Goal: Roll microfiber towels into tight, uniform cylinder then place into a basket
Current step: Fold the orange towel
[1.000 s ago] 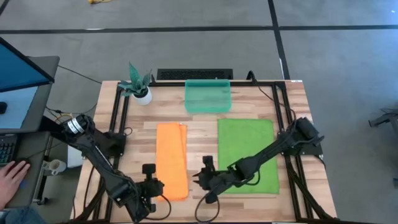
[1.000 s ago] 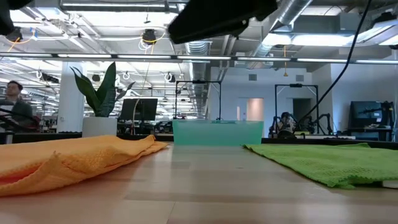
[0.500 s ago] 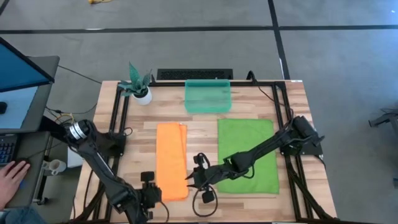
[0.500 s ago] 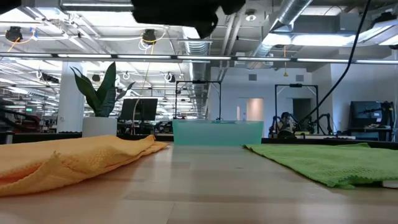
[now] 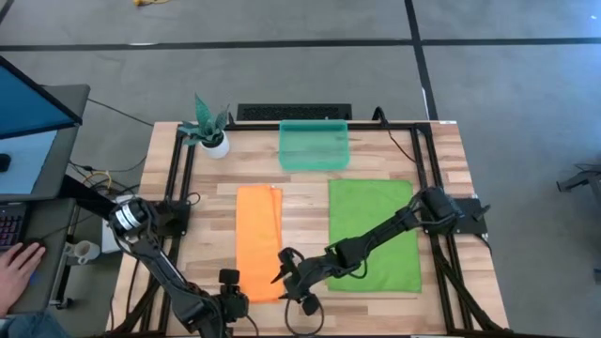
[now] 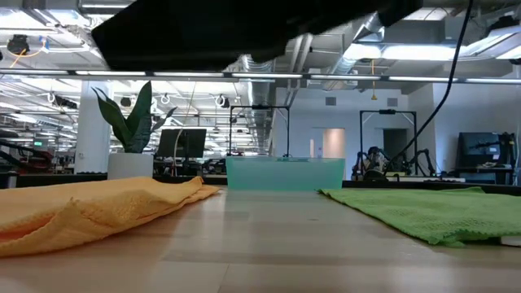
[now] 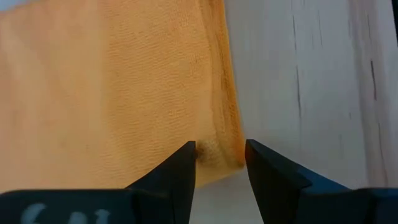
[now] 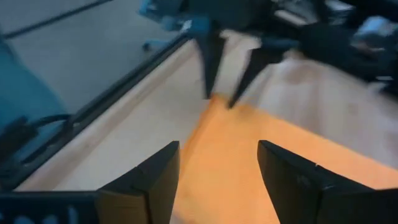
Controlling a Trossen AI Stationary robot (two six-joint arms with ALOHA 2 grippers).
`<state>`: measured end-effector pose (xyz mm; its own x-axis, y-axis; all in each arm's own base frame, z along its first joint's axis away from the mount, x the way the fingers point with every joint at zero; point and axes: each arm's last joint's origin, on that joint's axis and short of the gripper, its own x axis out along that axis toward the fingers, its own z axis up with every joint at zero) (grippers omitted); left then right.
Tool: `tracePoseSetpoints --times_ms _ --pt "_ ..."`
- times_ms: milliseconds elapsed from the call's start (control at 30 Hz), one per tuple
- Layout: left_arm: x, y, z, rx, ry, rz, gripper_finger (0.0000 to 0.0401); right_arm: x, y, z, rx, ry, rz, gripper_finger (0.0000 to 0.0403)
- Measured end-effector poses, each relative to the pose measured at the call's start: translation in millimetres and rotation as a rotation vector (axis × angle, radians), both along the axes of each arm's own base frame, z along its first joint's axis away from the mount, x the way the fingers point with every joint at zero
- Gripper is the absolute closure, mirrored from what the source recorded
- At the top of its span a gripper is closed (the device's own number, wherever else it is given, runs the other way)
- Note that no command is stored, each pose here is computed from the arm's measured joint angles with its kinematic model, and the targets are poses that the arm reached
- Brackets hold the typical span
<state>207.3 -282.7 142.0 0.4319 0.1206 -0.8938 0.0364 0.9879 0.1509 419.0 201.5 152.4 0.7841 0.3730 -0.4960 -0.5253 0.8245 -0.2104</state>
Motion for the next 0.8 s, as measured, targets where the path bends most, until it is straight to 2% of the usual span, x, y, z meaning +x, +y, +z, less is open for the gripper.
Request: tracePoseSetpoints --times_ms 133,200,433,600,800 --pt "1 -2 -8 0.004 0.003 0.018 0.0269 2 -2 -3 0.052 0.039 0.077 0.0163" --pt "5 -1 -12 0.013 -0.004 0.030 0.0269 3 -5 -3 0.065 0.062 0.074 0.0163" --pt "22 11 -18 0.001 0.036 0.084 0.0269 -1 -13 -14 0.002 0.170 0.080 0.0163" --pt "38 21 -18 -0.005 0.028 0.109 0.0269 -4 -21 -20 -0.097 0.216 0.122 0.0163" --pt "52 31 -18 -0.026 0.025 0.125 0.0270 -6 -20 -22 -0.111 0.239 0.130 0.0163"
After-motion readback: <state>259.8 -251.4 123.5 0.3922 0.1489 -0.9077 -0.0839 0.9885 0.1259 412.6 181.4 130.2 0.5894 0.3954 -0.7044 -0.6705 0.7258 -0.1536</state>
